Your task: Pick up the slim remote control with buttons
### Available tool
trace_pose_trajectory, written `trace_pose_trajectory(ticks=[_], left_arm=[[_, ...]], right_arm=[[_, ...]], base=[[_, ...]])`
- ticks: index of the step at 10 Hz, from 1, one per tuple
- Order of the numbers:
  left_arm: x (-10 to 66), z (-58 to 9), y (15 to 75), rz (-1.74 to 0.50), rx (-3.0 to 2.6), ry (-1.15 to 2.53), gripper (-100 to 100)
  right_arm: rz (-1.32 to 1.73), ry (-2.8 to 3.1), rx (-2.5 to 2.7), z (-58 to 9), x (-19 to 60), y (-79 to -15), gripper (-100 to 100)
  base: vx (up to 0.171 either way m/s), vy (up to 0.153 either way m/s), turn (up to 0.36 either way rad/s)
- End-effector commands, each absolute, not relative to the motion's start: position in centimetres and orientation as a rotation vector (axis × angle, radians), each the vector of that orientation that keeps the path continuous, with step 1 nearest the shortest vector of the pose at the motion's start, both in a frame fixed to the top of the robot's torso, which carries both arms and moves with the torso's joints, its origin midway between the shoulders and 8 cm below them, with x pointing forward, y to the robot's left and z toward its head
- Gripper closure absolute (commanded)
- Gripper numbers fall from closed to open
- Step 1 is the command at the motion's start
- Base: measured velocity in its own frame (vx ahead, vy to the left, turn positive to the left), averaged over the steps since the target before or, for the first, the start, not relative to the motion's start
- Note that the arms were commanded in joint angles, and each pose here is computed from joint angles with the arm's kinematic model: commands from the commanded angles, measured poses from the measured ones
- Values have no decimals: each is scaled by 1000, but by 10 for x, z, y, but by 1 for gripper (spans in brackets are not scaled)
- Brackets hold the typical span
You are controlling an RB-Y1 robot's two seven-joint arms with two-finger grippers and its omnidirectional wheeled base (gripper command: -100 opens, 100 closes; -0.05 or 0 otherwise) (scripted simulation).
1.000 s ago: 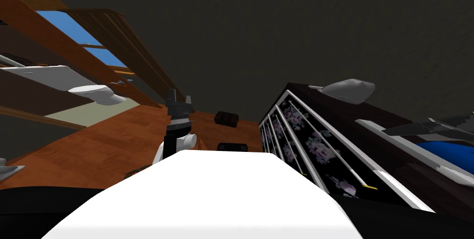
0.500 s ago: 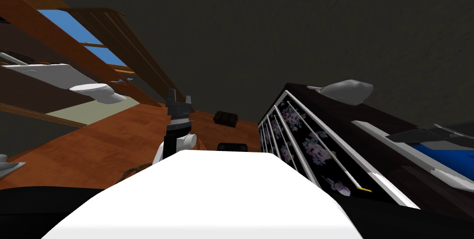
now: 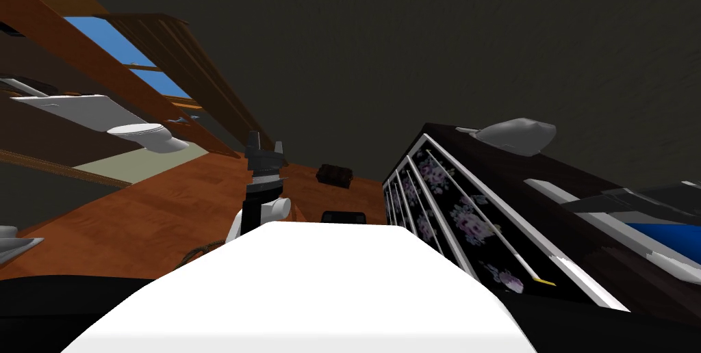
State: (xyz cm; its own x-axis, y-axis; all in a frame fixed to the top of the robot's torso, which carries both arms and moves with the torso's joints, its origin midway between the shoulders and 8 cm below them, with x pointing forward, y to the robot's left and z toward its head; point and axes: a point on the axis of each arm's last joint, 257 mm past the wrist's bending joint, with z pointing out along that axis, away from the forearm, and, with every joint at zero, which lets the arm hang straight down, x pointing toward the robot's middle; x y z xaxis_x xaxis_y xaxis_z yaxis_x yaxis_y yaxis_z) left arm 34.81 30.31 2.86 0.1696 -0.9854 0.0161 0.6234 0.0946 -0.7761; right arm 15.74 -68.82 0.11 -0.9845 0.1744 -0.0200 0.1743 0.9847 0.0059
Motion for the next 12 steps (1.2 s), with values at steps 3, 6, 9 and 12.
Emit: trace_pose_trajectory(ticks=[3, 6, 9, 12], left_arm=[[348, 29, 303, -1308, -746, 607, 0], [348, 29, 303, -1308, -746, 607, 0], [348, 29, 303, -1308, -746, 607, 0], [348, 29, 303, -1308, -746, 607, 0]], right_arm=[[3, 3110, 274, -1, 157, -689, 100], [3, 3110, 275, -1, 157, -689, 100], [7, 3111, 272, 12, 158, -683, 100], [6, 3111, 271, 16, 161, -680, 0]], base=[[0, 3, 0], [0, 0, 0], [-3, -9, -7], [0, -24, -4]])
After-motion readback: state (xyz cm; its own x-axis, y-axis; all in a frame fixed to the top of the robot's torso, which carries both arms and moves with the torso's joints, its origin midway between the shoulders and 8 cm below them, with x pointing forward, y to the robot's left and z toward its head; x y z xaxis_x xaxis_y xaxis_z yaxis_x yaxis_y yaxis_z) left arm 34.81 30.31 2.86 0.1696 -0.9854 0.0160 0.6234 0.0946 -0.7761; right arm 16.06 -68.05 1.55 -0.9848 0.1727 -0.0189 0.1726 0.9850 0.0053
